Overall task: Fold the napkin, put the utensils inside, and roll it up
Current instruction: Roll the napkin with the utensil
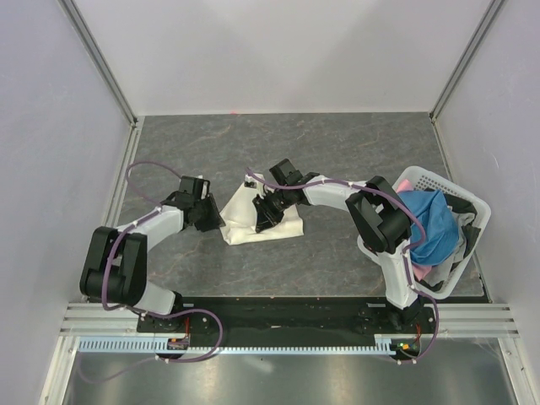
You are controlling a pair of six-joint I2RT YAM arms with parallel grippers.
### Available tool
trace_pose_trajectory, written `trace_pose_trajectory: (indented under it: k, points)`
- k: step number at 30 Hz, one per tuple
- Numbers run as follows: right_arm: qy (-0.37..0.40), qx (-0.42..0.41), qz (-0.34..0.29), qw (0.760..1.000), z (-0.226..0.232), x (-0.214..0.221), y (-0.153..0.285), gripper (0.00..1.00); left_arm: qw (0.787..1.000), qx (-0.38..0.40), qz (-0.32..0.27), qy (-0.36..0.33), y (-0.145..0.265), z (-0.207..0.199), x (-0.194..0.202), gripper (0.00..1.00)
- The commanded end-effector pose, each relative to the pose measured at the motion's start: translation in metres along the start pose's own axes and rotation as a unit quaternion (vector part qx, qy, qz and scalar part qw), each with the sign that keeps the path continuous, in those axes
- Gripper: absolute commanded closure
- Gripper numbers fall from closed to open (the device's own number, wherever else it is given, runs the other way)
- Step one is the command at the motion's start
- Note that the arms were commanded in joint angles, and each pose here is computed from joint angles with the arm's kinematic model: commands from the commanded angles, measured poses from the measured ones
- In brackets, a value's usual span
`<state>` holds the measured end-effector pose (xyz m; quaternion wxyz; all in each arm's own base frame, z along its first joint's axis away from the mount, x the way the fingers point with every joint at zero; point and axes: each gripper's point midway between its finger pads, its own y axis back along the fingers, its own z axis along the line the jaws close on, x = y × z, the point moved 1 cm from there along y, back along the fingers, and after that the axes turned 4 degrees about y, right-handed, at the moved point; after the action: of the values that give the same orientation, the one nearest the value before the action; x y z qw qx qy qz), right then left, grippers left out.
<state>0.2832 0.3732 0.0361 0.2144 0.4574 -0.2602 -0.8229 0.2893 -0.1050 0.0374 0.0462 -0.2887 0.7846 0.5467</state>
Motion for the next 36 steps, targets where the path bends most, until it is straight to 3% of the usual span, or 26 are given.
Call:
trace_pose_trajectory:
  k: [1,5,6,10,19,24,28,29,32,36]
  points:
    - [0.009,0.006,-0.006,1.000,-0.001,-0.004,0.002,0.80,1.000,0.003,0.024,0.012,-0.013,-0.006,0.001,0.71]
    - [0.010,-0.007,-0.012,1.000,0.006,-0.008,0.005,0.86,0.999,0.001,0.047,0.009,-0.027,-0.004,0.006,0.96]
    - [0.011,-0.012,-0.014,1.000,0.009,-0.009,0.006,0.88,0.999,0.005,0.049,0.005,-0.028,-0.007,0.005,0.98]
    - [0.014,-0.023,-0.018,0.999,0.014,-0.014,0.005,1.00,0.998,0.024,0.056,-0.012,-0.033,-0.015,0.003,0.98]
    - [0.019,-0.056,-0.027,0.998,0.021,-0.030,-0.004,1.00,0.993,0.083,0.076,-0.041,-0.038,-0.041,0.007,0.98]
    - [-0.008,0.002,-0.001,1.000,-0.005,-0.018,-0.013,1.00,0.996,0.054,0.061,-0.036,-0.036,-0.034,0.004,0.98]
    - [-0.031,0.040,0.021,0.998,-0.019,-0.006,-0.015,1.00,0.999,0.016,0.025,-0.038,-0.025,-0.026,-0.012,0.78]
    - [-0.037,0.046,0.026,0.998,-0.022,-0.004,-0.016,1.00,0.999,0.012,0.011,-0.039,-0.020,-0.027,-0.018,0.64]
    - [-0.048,0.062,0.041,0.996,-0.028,0.004,-0.017,1.00,0.999,-0.005,-0.008,-0.041,-0.010,-0.024,-0.025,0.47]
    - [-0.055,0.067,0.047,0.995,-0.030,0.008,-0.018,1.00,0.998,-0.017,-0.043,-0.038,0.007,-0.020,-0.033,0.34]
